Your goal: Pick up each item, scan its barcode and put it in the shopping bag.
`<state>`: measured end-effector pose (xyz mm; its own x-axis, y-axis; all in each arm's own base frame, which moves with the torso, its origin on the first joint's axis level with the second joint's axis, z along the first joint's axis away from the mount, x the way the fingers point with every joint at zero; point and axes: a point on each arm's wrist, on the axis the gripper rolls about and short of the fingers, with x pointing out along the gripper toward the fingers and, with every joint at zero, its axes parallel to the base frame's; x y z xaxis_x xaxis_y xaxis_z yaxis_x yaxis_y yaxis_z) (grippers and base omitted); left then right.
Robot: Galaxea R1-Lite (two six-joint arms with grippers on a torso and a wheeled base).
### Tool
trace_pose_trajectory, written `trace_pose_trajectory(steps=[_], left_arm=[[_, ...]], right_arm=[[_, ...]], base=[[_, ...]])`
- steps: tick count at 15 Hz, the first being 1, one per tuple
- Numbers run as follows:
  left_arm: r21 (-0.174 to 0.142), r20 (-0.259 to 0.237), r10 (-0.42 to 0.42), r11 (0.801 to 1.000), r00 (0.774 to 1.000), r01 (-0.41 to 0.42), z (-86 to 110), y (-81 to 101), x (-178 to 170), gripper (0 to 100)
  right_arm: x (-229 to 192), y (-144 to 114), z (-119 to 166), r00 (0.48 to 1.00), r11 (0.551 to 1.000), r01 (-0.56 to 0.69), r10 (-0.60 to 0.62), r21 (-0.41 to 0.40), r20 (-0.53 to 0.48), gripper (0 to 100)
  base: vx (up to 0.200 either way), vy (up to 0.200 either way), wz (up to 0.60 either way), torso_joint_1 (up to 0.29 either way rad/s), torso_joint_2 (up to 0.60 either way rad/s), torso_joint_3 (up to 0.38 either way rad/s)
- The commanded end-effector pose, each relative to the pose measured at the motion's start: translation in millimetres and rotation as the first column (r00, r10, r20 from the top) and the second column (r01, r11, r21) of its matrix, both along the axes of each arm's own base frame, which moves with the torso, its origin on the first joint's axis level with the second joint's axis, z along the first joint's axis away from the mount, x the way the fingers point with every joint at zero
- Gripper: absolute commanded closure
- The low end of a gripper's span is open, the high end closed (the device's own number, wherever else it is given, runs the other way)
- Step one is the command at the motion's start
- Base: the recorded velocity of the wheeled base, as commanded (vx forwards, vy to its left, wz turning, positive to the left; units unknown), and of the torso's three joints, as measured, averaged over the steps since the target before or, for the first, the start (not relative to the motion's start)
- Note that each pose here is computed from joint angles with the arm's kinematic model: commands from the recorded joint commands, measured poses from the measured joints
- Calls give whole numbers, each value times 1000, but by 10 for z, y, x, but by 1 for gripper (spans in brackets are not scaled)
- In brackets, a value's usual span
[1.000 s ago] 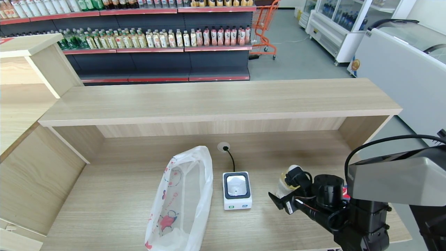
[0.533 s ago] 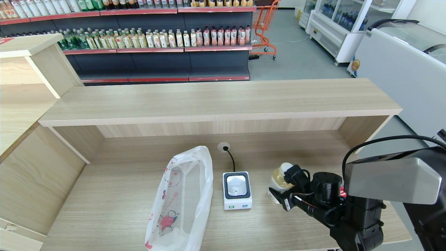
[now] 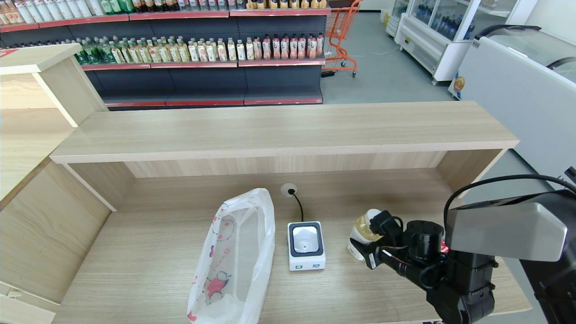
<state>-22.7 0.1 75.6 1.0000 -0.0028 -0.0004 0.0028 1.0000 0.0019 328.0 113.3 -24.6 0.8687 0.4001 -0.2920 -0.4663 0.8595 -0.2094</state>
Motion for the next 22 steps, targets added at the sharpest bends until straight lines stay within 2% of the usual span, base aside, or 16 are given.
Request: trace_pose_trajectory(steps=[1,2,3,4,6,8,9,11,15,22], left_arm=[[1,0,0,1000,1000,0,0,0,0,0],[0,0,0,1000,1000,0,0,0,0,0],[1,0,0,1000,1000,0,0,0,0,0],[0,0,0,1000,1000,0,0,0,0,0],[0,0,1,1000,1000,-1,0,0,0,0],[1,0,1,1000,1000,-1,0,0,0,0],[1,0,1,1000,1000,-1,0,0,0,0],[0,0,0,1000,1000,0,0,0,0,0],[1,0,0,1000,1000,0,0,0,0,0],[0,0,0,1000,1000,0,0,0,0,0]], right_arm=[[-11,-46,197,999,997,30,-31,77,15,100],[-35,-129,388,997,984,66,-70,165,18,100],[-69,-182,507,996,976,89,-90,198,-8,100],[-135,-317,765,993,964,111,-100,240,-55,100],[-261,-428,1106,996,952,27,-1,305,-85,100],[-449,-450,1435,978,908,-111,173,405,-119,100],[-516,-468,1532,965,893,-157,230,421,-128,100],[-794,-489,1772,895,822,-307,421,480,-148,100],[-1110,-462,1903,779,720,-446,605,531,-165,100],[-1424,-245,1774,664,652,-534,718,539,-210,100]], base=[[0,0,0,0,0,0],[0,0,0,0,0,0],[0,0,0,0,0,0],[0,0,0,0,0,0],[0,0,0,0,0,0],[0,0,0,0,0,0],[0,0,0,0,0,0],[0,0,0,0,0,0],[0,0,0,0,0,0],[0,0,0,0,0,0]])
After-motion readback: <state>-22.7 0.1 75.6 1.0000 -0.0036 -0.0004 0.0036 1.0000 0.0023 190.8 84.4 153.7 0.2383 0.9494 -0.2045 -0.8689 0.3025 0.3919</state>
